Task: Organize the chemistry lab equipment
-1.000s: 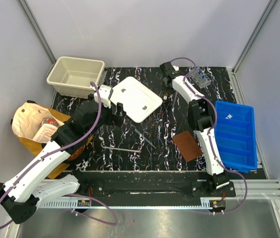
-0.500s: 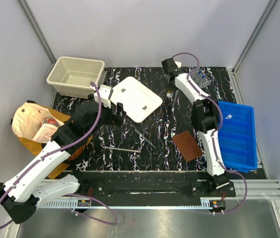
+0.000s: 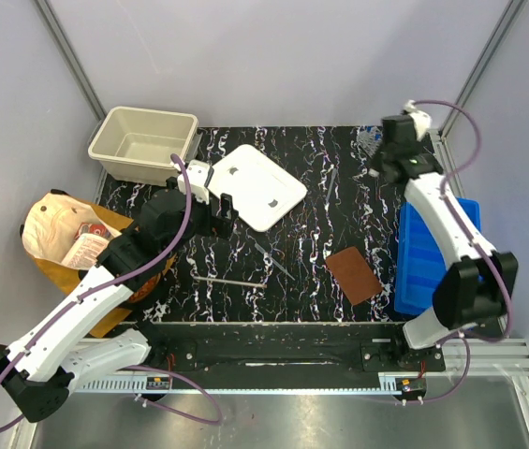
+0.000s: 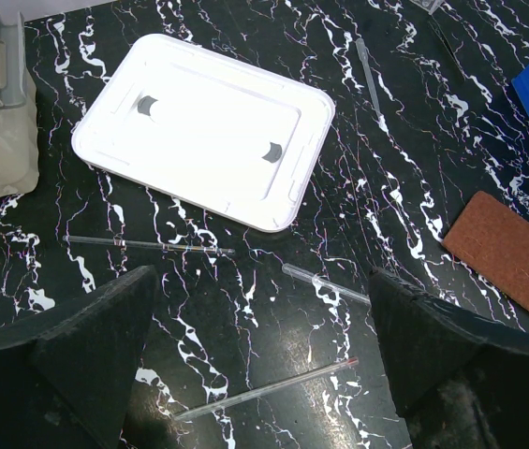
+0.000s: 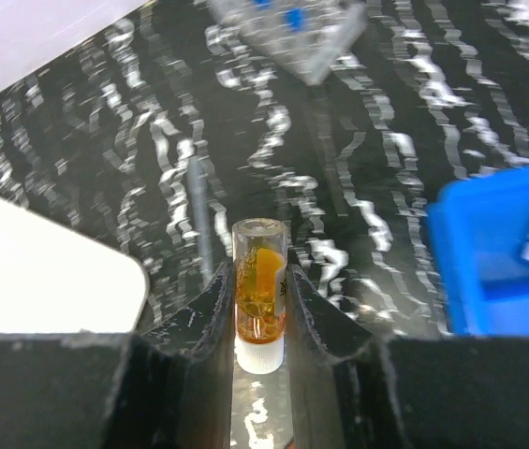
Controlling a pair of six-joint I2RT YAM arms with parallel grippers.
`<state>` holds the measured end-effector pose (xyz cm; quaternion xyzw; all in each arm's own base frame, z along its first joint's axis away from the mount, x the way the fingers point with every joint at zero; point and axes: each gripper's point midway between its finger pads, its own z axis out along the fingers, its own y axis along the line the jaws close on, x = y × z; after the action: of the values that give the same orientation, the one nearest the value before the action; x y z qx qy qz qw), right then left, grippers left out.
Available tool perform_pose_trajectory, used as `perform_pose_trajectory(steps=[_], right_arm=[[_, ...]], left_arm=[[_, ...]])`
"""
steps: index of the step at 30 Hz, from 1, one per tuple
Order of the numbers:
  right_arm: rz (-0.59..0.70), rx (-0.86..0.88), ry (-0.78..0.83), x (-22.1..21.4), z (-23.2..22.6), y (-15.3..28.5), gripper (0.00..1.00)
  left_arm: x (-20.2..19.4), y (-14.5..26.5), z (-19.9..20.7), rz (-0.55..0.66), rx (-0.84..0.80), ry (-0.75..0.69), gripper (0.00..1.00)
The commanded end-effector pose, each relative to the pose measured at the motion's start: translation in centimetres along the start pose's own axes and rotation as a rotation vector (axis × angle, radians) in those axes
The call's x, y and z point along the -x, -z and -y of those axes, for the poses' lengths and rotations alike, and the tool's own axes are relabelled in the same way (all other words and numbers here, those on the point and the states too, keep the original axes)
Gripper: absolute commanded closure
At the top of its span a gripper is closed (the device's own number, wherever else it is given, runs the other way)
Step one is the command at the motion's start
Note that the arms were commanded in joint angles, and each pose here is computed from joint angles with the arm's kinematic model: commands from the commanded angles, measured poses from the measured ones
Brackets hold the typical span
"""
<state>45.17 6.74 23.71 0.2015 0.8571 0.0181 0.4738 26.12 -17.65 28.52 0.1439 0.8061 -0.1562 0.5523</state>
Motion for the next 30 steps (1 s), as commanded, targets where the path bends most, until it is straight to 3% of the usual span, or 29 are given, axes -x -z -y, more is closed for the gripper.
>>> perform_pose_trajectory(steps=[1,6,10,20,30], right_arm=[[0.097,-0.123,-0.123,1.7,7.2,1.1,0.77],[0.080,-0.249,-0.218,-0.1,15.3,0.4,0.78],[0.053,-0.298,-0.269,-1.7,18.7,-1.2,0.77],[-0.069,-0.414,-0.331,-6.1,22.9,-5.8,0.76],[-0.148,-0.471,-0.333,-9.2,25.0,-7.5,0.65]], left_arm=[[1.1,-0.2,0.3,0.048,-0.013,0.012,0.01],[1.4,0.0,0.3,0.057,-0.013,0.014,0.01],[1.2,-0.2,0.3,0.051,-0.015,0.012,0.01],[1.4,0.0,0.1,0.059,-0.005,0.009,0.01],[1.4,0.0,0.1,0.060,-0.004,0.010,0.01]])
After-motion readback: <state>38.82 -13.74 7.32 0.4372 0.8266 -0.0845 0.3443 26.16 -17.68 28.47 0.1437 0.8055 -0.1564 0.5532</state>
